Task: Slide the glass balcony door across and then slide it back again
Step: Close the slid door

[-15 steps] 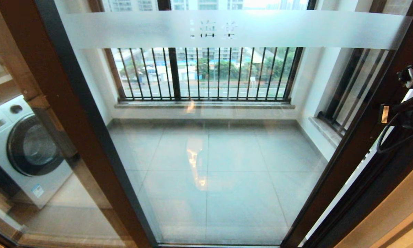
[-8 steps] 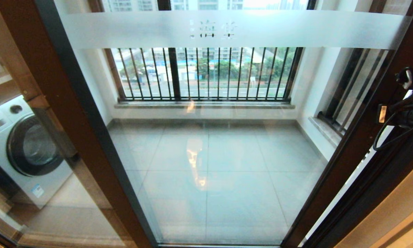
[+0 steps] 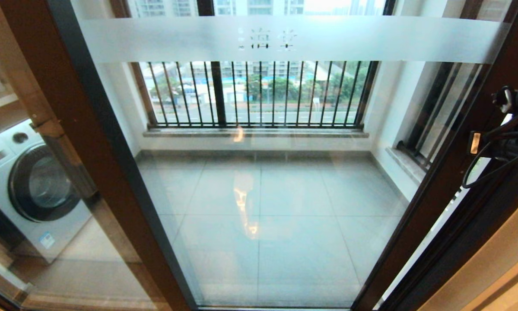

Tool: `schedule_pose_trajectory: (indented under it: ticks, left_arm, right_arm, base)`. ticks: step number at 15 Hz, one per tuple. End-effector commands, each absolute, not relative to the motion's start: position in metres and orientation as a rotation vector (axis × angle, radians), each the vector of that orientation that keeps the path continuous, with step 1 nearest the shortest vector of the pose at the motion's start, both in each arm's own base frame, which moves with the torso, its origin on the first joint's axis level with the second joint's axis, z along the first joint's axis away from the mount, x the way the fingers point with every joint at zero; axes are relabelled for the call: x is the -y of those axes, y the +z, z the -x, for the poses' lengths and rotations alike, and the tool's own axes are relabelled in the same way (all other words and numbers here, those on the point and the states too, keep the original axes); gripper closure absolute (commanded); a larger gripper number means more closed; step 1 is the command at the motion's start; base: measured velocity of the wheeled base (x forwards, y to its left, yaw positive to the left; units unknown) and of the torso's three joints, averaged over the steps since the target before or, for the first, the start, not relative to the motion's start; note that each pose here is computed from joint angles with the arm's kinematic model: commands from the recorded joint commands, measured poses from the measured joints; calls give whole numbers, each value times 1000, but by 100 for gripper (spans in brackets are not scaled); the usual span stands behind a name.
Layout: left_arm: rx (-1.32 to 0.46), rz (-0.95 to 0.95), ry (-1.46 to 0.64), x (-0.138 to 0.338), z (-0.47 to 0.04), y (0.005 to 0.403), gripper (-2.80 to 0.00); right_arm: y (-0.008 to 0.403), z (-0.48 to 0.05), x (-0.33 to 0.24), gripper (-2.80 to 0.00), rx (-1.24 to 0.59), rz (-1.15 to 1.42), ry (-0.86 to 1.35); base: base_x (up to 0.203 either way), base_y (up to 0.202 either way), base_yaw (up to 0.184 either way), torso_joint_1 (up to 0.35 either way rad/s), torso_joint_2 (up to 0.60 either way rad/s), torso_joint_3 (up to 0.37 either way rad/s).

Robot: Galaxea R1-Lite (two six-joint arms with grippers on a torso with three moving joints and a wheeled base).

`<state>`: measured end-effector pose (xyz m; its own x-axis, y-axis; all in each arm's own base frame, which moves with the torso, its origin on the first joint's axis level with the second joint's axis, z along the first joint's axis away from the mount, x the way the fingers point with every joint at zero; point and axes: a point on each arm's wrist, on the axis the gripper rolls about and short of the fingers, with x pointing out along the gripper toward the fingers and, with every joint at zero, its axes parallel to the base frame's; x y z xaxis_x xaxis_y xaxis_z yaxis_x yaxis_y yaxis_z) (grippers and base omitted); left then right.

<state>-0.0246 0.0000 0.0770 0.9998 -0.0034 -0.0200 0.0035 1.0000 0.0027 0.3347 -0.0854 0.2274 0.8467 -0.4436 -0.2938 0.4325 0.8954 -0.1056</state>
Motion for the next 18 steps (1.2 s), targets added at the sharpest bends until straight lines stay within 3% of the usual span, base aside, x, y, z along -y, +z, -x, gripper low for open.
schedule_pose_trajectory:
  ticks: [1,18]
  left_arm:
    - [-20,-3,-3,0,25,77,0]
    - [-20,-3,-3,0,25,77,0]
  right_arm:
    - [227,-336,86,0,-315,36,-465]
    - [223,-343,108,0,-306,40,-517]
  base:
    - [0,0,0,0,0,0]
    - [0,0,0,0,0,0]
